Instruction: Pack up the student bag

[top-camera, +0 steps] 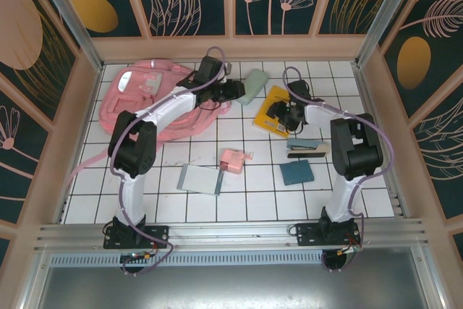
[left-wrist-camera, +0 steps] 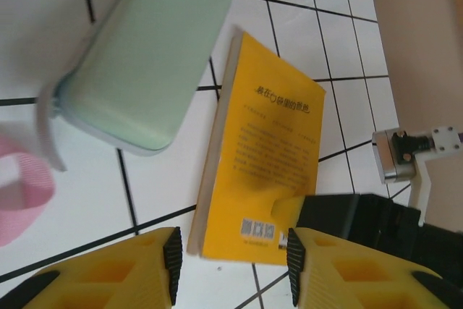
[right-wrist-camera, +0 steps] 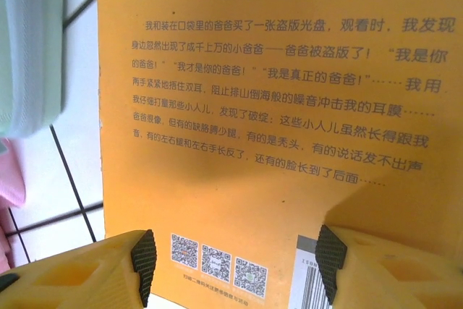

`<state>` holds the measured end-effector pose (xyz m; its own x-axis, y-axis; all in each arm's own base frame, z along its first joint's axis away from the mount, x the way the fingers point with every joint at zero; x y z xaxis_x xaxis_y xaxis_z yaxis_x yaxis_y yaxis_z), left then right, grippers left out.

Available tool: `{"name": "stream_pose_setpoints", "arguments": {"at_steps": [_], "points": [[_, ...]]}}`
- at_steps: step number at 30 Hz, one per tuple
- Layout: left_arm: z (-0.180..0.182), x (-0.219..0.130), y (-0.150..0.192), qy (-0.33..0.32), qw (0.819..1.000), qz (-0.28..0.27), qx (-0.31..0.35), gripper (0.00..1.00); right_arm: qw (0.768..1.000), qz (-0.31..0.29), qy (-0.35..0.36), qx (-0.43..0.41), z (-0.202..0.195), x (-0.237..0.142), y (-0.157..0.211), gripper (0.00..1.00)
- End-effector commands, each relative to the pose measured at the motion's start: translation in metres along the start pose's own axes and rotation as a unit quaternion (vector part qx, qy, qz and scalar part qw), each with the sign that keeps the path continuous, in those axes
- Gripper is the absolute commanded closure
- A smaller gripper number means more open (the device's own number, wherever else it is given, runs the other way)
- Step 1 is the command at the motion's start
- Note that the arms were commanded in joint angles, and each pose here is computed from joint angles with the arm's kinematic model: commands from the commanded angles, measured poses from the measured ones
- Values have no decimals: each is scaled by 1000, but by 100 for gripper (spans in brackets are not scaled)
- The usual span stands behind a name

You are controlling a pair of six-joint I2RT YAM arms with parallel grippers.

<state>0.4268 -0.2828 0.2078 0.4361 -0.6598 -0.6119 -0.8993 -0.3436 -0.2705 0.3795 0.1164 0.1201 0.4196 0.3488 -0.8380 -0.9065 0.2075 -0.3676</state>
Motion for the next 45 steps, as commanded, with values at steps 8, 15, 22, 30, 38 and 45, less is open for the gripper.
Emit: {"name": "stream_pose_setpoints", "arguments": {"at_steps": [8, 15, 22, 30, 38, 45], "points": [[-11, 72, 29, 1, 998, 43, 36, 57, 997, -55, 47, -23, -11, -52, -3, 25], [0, 106, 36, -30, 997, 46, 55, 57, 997, -60, 46, 2, -48, -43, -4, 26], [24, 126, 45, -61, 995, 60, 51, 60, 998, -38, 50, 12, -59, -16, -5, 28], [36, 136, 63, -53, 994, 96, 31, 73, 999, -26, -26, 1, -37, 1, -6, 33], [26, 133, 68, -8, 993, 119, 12, 80, 985, -40, -169, -20, 10, -9, -16, 34], [21, 127, 68, 5, 992, 124, 10, 81, 954, -108, -279, 6, 7, -51, -29, 38]]}}
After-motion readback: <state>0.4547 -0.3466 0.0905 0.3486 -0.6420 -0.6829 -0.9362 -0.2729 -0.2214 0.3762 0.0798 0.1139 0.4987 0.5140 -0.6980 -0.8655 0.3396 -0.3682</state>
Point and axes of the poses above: each hand's point on the last joint's axis, 136 mm out from that joint toward the fingers, its own x axis out along the fingers, its own z axis along the line the jaws close on, y = z × x, the point moved 9 cm from there along -x, back along the fingers, and after that the axes turned 15 degrees about -x, right-handed, at the moved point
